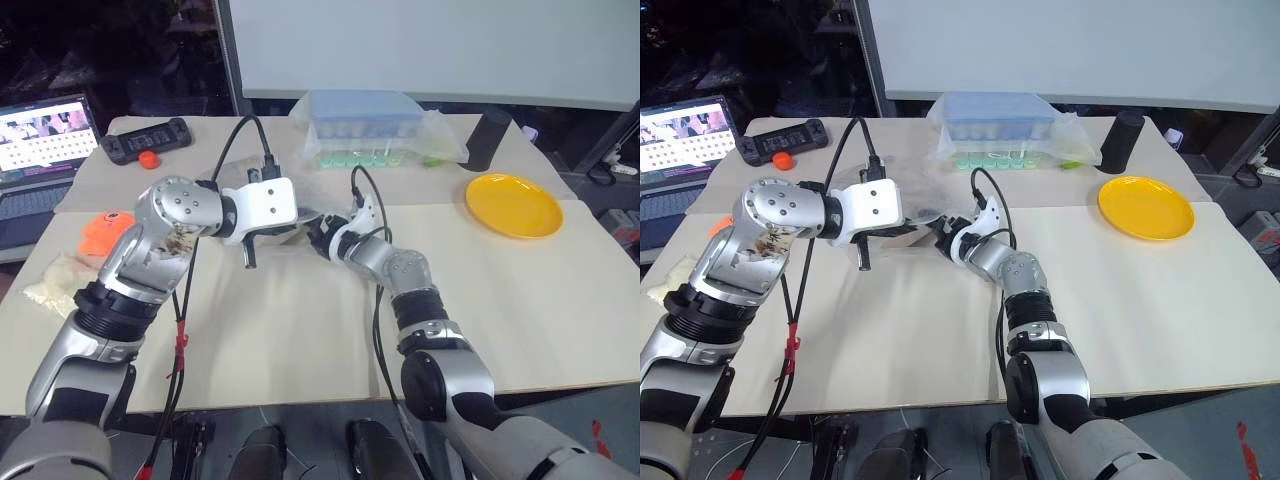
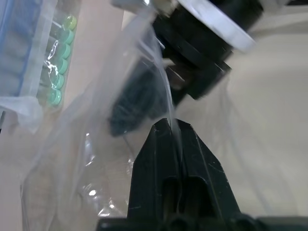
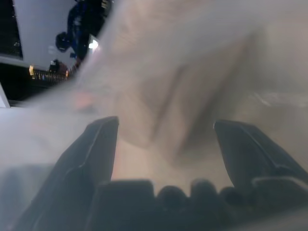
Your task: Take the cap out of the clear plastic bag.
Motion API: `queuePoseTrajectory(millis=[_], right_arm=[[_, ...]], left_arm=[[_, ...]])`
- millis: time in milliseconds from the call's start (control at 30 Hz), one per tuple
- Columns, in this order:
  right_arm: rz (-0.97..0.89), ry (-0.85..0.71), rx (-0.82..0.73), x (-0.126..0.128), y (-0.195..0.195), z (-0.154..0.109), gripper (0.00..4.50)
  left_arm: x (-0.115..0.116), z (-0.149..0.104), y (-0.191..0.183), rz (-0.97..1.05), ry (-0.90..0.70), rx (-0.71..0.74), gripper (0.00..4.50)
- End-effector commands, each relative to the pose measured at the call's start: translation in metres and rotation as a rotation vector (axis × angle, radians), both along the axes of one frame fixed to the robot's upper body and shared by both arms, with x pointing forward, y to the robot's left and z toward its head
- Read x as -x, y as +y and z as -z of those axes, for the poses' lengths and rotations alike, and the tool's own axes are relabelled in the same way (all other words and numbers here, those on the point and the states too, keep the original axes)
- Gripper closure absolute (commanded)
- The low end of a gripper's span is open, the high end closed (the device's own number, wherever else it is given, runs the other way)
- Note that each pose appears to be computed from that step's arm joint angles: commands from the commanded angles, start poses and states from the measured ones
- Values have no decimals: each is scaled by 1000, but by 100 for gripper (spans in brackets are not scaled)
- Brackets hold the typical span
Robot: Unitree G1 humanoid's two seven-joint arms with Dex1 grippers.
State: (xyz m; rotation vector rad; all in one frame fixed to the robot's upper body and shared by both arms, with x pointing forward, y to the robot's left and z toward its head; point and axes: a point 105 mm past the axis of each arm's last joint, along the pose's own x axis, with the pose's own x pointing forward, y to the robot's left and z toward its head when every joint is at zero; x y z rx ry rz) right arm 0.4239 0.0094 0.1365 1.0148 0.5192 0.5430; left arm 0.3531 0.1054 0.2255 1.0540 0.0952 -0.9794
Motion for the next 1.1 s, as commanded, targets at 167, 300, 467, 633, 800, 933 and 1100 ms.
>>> queuePoseTrajectory(millis=[167, 300, 467, 633, 800, 933, 1100], right_arm=[[-129, -57, -101, 17, 70, -27, 67], [-136, -56, -102, 17, 82, -24, 67], [-142, -67, -96, 17, 90, -24, 67], [-128, -76, -117, 17, 93, -22, 67], [-114, -87, -145, 16, 94, -26, 209], [-114, -95, -159, 15, 94, -28, 338], [-115, -98, -166, 16, 95, -29, 446]], left_arm=[[-1, -17, 2, -4, -76, -4, 450], [-1, -20, 1, -3, -85, -9, 450], [1, -24, 2, -1, -91, -12, 450], [2, -25, 3, -9, -94, -12, 450], [2, -25, 5, -15, -93, -12, 450], [2, -26, 6, -18, -96, -12, 450], [2, -26, 6, -22, -98, -13, 450]])
